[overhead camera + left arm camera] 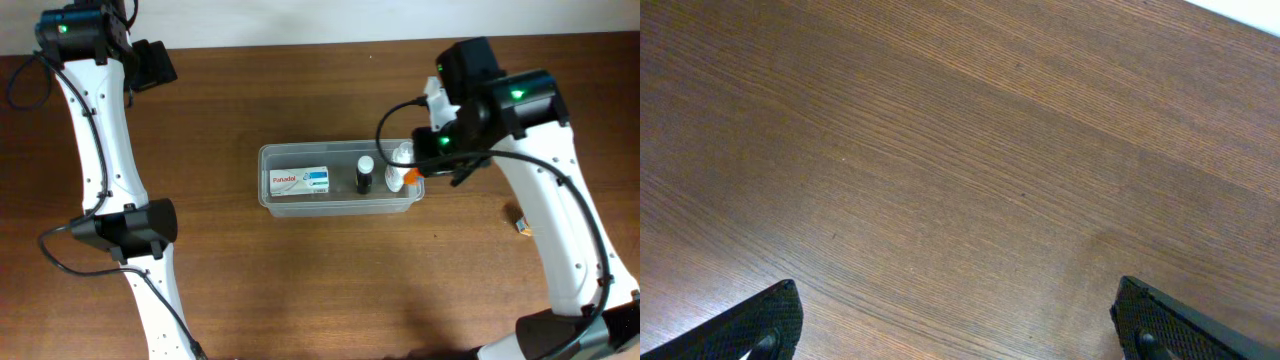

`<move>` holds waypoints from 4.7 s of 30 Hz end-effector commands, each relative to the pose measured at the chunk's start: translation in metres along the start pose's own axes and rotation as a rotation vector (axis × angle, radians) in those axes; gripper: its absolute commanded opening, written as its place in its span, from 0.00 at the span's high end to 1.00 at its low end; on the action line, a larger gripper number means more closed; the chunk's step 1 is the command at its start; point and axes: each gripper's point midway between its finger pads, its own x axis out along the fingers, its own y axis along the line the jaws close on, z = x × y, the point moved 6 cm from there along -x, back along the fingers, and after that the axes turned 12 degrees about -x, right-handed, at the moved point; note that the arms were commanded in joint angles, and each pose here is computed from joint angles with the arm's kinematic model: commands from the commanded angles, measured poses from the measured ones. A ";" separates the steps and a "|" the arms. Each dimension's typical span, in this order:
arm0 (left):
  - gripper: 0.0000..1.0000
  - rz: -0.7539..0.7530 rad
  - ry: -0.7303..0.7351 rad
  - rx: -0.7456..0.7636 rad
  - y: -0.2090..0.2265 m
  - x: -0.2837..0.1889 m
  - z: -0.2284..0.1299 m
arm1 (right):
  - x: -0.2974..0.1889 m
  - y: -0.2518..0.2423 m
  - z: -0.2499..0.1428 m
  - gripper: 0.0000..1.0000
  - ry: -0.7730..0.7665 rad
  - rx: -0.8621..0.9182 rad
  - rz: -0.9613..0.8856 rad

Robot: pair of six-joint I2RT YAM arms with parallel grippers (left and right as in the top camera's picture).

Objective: Pack container
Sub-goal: 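Lift the orange tube with right gripper and carry it over the container, then lower the orange tube into the container beside the bottles and release, then raise right gripper and move it right toward the gold-capped jar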

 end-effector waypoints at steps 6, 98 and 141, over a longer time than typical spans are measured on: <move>0.01 0.000 -0.022 0.016 0.000 -0.008 0.001 | 0.019 0.026 0.009 0.84 0.027 -0.017 -0.035; 0.01 0.000 -0.022 0.016 0.000 -0.008 0.001 | 0.146 0.022 0.012 0.60 0.273 -0.017 -0.080; 0.01 0.000 -0.022 0.016 0.000 -0.008 0.001 | 0.012 -0.080 0.001 0.39 0.159 0.335 -0.102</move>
